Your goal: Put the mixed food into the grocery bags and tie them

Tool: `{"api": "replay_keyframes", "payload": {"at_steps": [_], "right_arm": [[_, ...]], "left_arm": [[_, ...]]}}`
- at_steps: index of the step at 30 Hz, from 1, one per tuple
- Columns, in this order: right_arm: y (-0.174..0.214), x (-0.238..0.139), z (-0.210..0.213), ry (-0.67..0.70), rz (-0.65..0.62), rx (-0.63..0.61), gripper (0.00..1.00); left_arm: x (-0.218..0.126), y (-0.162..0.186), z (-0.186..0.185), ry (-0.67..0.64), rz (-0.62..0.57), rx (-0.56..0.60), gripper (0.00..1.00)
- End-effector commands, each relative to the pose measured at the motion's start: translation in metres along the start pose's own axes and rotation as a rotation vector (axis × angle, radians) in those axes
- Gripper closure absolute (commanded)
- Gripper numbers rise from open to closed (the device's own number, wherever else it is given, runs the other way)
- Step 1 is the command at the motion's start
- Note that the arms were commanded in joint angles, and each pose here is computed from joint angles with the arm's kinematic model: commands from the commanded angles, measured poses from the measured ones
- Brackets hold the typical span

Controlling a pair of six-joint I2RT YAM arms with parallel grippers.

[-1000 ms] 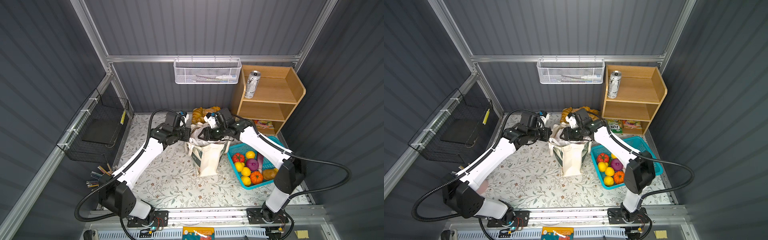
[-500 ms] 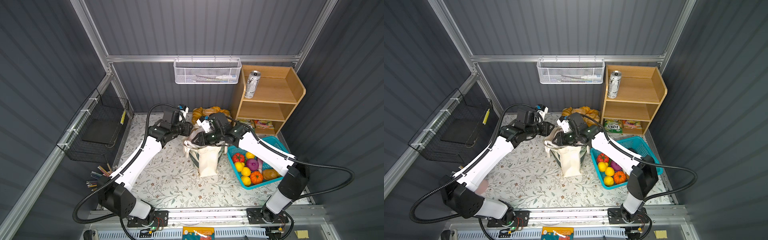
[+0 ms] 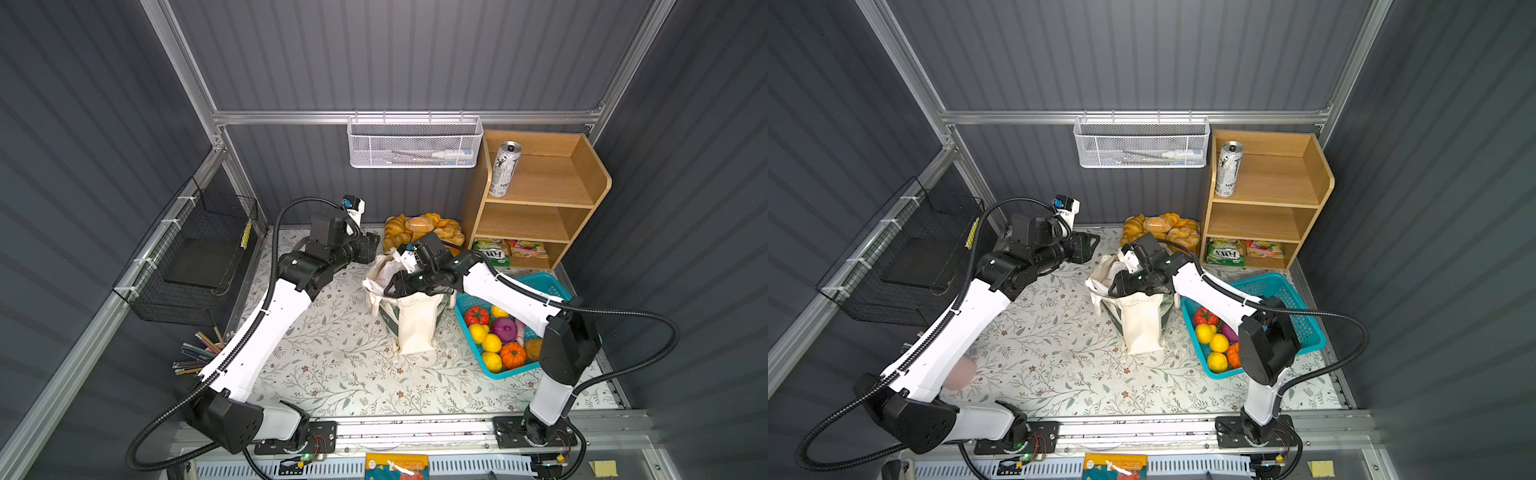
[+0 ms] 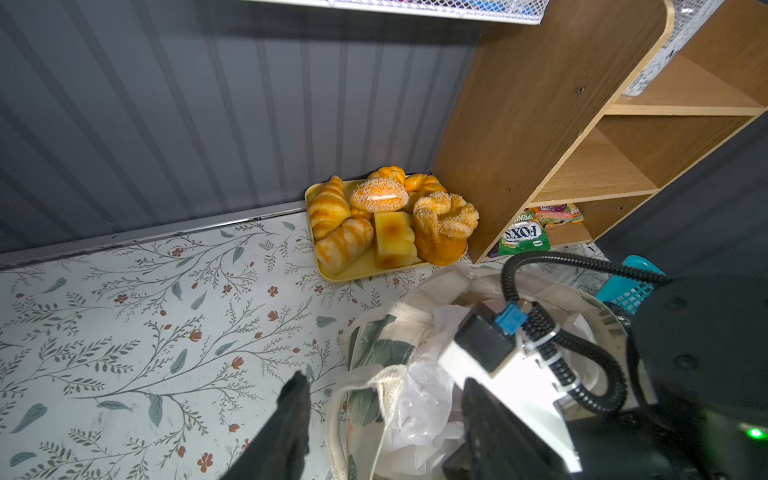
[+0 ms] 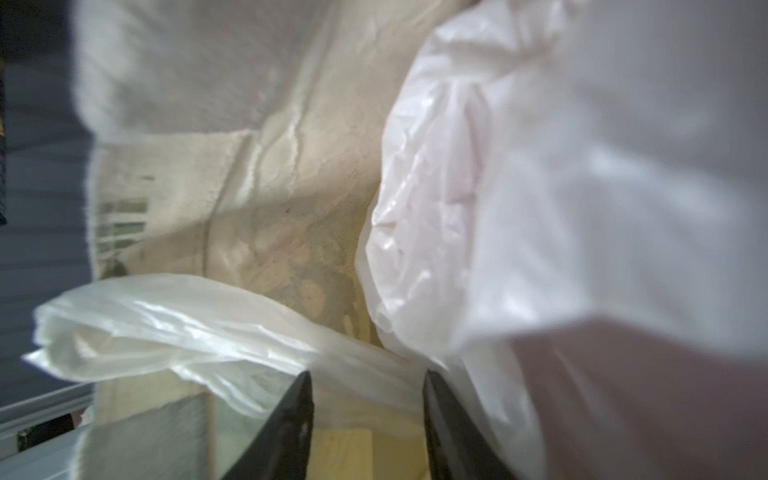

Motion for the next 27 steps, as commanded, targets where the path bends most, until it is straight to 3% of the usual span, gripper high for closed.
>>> {"api": "replay_keyframes", "payload": {"at_steps": [1,3,10,14,19,27], "right_arm": [[-0.010,-0.062,0.036,-0.076,-0.116,-0.083,0.40],[-0.010,-0.093,0.048,-0.110,-0.179,-0.118,0.32],[-0.004,-0.177,0.045,-0.124,-0.378,-0.157,0.01],[0.004,-0.209,0.017,-0.061,-0.506,-0.132,0.01],[0.022,-0.242,-0.033,0.146,-0.730,-0.068,0.01],[0.033,-0.253,-0.122,0.479,-0.995,0.102,0.01]], "left_arm": [[-0.010,-0.005,0.005,-0.039,-0.017,0.001,0.25],[-0.011,-0.004,0.008,-0.066,-0.017,-0.003,0.00],[-0.012,0.003,0.020,-0.168,-0.009,-0.013,0.00],[-0.012,0.022,0.031,-0.269,0.010,0.002,0.00],[-0.020,0.049,0.047,-0.380,-0.017,0.002,0.00],[-0.021,0.105,0.071,-0.493,-0.011,-0.031,0.00]]}}
Point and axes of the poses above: each gripper's point midway between its finger pads, its own x axis out along the fingers, its own z axis along the line the jaws close on, y = z × x, the point moved 7 cm from there along -x, back along the fingers, and after that the axes turned 13 degrees about x, right-handed, at the moved point
